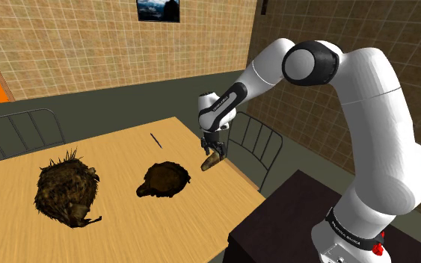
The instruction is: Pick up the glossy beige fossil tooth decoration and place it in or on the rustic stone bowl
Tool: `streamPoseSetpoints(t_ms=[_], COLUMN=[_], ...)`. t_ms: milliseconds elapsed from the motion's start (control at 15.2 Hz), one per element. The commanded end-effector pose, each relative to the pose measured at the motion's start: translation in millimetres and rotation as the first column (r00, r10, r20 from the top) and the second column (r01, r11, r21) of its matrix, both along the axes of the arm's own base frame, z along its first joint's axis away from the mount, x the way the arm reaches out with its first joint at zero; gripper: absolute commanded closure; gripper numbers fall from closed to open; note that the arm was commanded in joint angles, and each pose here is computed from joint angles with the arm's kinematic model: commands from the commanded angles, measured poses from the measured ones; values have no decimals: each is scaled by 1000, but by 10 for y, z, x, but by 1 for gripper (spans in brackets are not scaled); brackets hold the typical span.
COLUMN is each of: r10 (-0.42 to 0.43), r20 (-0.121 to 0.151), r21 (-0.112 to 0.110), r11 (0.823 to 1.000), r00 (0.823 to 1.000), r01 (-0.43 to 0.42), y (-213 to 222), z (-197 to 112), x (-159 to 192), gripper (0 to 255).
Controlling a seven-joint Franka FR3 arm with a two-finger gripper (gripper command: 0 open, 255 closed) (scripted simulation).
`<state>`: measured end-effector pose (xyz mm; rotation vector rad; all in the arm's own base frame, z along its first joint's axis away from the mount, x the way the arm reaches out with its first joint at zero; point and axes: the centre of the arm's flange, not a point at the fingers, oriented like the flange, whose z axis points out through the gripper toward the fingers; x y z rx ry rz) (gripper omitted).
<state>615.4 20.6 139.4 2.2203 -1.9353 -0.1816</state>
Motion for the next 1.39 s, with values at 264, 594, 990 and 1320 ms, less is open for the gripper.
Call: streamPoseSetpoints(t_ms=[264,594,990,1320], r10=[0,0,0,0], r20=[0,0,0,0], r21=[0,0,0,0], r11=[1000,1000,1000,1000], r00=[1000,1000,1000,1000], r01=[0,0,0,0], y=[0,0,0,0], z=[-1,-1,157,421], x=[0,0,-1,0], gripper=[255,255,255,255])
